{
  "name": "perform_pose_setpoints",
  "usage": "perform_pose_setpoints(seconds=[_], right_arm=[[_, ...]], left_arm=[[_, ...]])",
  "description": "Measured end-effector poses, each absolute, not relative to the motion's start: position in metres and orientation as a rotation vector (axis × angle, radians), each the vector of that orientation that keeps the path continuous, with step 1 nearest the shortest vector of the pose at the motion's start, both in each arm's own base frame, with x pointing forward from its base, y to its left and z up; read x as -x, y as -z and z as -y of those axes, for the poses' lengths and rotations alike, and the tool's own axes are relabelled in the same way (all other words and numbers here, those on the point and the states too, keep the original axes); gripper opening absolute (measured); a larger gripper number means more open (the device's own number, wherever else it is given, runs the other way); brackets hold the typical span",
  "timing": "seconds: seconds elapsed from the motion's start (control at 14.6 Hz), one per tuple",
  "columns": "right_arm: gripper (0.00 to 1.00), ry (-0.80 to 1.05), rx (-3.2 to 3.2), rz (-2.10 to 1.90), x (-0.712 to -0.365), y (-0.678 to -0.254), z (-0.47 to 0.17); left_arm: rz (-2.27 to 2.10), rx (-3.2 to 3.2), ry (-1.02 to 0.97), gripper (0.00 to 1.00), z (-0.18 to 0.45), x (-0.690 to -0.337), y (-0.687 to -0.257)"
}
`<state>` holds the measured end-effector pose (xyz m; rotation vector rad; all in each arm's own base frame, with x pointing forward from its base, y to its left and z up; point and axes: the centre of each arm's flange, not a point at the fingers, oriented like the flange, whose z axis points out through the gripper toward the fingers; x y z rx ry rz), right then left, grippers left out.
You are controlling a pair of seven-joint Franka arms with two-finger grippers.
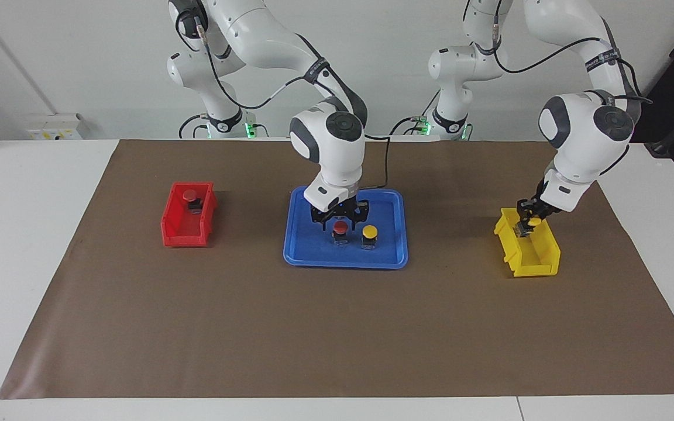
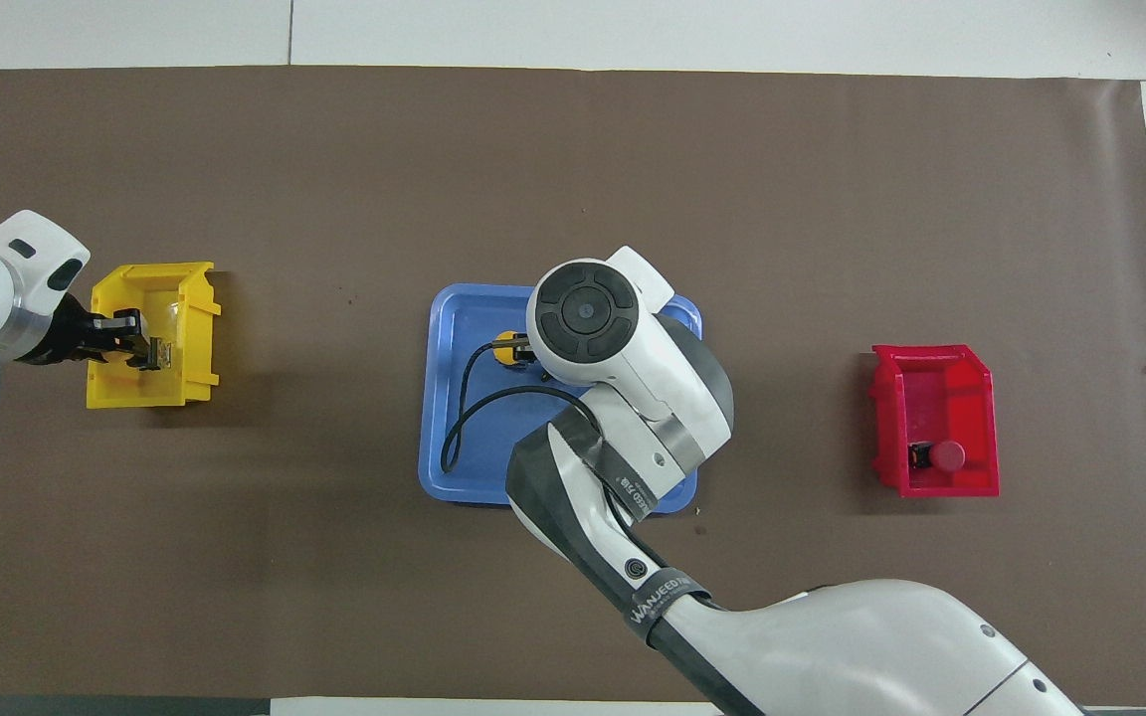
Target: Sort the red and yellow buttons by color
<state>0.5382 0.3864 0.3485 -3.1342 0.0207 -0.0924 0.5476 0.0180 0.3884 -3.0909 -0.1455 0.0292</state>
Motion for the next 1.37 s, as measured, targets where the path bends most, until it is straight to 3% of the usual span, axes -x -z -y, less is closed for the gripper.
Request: perform_pose_setpoints(seconds=[0.41,1.37], right_arm=[[0.68,0.107,3.126,-0.019,-0.537,-0.346,-0.386],[0.54,0.104,3.127,-0.011,-0.534,-0.346,-0.388]], left_arm=[[0.151,3.095,0.024,0.41,-0.021,-0.541,-0.366],[0.144,3.096,0.036,0.44,-0.02,-0.537,-0.358]])
